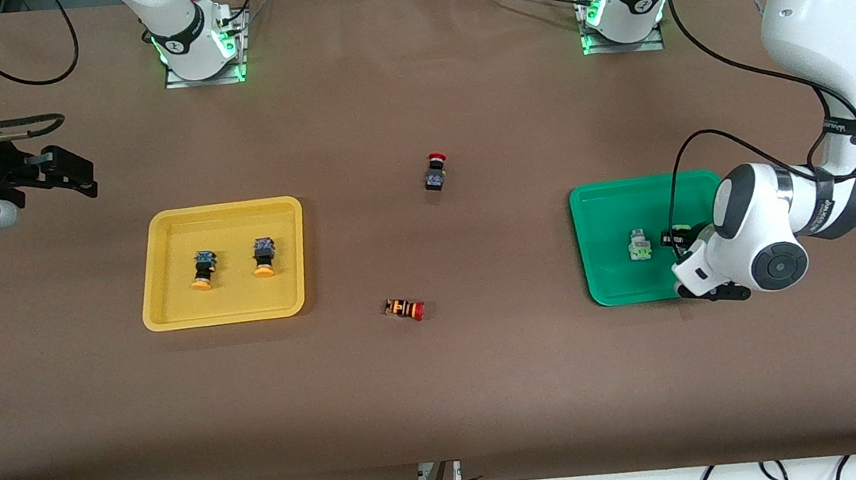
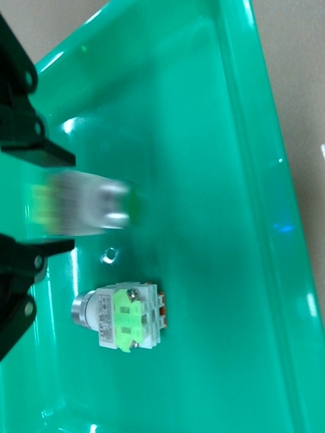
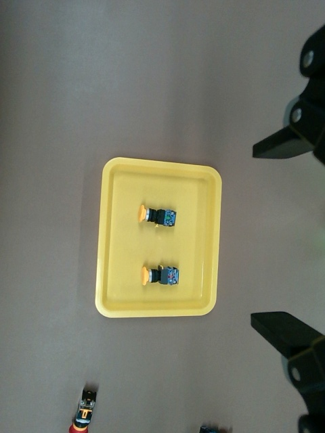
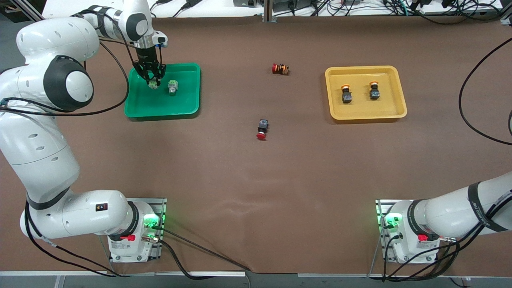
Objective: Place green and yellow buttons in trays
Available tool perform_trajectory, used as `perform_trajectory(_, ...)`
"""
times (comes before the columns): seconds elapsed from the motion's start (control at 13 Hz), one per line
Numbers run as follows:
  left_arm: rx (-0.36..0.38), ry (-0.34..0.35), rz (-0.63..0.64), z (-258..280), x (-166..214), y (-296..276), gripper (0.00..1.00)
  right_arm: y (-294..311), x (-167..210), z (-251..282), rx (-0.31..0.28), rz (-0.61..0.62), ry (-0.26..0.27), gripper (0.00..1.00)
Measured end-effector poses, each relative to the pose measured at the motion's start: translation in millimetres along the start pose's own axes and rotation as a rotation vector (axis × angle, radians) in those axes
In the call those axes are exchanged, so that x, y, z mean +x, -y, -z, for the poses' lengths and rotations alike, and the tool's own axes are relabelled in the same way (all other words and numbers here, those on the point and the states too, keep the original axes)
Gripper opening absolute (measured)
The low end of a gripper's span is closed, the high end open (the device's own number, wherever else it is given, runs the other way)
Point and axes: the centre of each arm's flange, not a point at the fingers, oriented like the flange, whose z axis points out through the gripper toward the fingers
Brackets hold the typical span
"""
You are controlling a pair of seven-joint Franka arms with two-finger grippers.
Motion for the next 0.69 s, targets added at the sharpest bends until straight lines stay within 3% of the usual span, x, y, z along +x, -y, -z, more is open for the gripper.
perform_trajectory(0.15, 0.002, -0.06, -0.002, 30, 0, -2, 0.77, -1, 0, 0, 0.0, -0.001, 0.001, 1.0)
perform_trajectory(0.31, 0.015, -0.19, 0.005, 103, -12, 0, 0.99, -1, 0, 0, 0.0, -0.002, 0.002, 1.0)
perform_trajectory(0.46, 0.044, -0.323, 0.003, 194, -55, -8, 1.0, -1, 0, -1, 0.0, -0.002, 0.003, 1.0)
perform_trajectory(0.69, 0.032, -0.428, 0.012, 285, -144, -30, 1.0, -1, 1, 0, 0.0, -0.003, 0.002, 1.0)
